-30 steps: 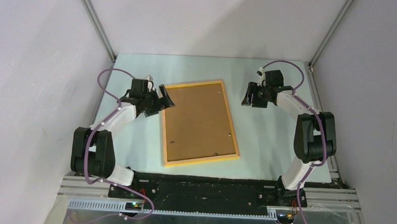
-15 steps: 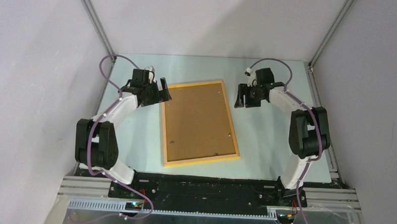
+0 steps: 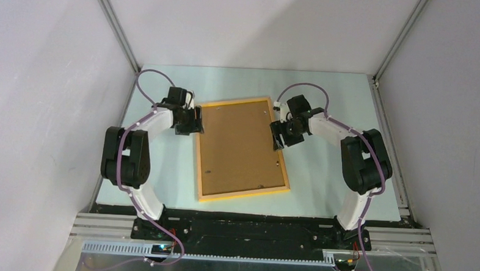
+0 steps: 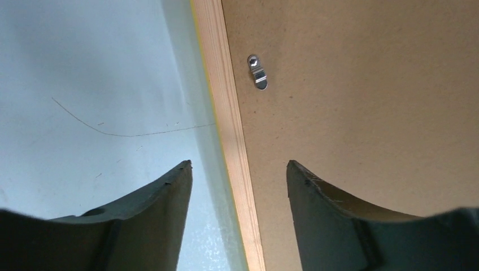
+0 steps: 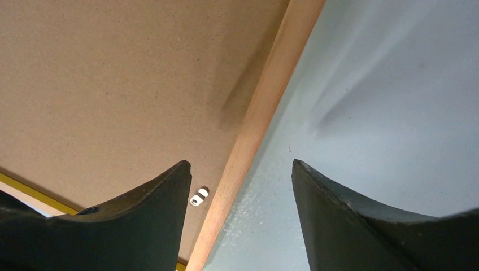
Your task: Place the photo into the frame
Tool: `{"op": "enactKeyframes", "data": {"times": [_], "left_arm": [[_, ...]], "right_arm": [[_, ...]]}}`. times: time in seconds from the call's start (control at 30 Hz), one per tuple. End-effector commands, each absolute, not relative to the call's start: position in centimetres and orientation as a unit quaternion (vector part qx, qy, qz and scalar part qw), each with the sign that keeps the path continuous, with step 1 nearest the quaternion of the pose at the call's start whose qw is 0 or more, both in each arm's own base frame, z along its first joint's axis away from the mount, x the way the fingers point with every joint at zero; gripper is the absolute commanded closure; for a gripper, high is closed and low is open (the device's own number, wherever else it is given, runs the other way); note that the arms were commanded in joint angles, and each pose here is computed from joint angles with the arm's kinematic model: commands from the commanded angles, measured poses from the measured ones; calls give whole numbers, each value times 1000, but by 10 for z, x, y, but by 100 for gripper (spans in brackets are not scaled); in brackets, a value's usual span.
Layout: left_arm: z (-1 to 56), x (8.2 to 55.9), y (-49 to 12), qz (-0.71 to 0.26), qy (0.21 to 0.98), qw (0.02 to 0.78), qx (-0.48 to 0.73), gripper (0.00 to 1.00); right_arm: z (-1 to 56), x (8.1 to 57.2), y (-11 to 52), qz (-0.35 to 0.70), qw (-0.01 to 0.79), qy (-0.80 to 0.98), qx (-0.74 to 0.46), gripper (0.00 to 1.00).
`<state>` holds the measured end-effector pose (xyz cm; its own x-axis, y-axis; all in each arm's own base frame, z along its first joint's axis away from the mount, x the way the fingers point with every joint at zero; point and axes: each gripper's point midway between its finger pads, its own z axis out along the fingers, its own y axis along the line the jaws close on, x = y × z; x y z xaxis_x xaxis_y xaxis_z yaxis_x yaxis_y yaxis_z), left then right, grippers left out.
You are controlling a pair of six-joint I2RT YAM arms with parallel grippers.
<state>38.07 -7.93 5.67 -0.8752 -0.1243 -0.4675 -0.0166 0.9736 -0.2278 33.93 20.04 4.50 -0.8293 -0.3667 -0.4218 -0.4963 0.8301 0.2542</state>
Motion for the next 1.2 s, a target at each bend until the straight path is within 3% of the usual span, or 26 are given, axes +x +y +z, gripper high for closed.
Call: {"op": "enactKeyframes", "data": {"times": [0.0,0.27,0.83,1.17], "left_arm": [[51,382,-77,-104,964,243,1,36],[37,376,-82,-118,969,219,6,51],[18,364,-93,-147,972,182,-10,69],[30,366,-96,-158,968,196,-4,99]], "right_arm": [[58,344,197,174,205,932,-242,31],[49,335,197,177,190,932,-253,32],[45,328,198,189,180,930,-260,34],[39,314,198,198,159,929,-268,32]]}}
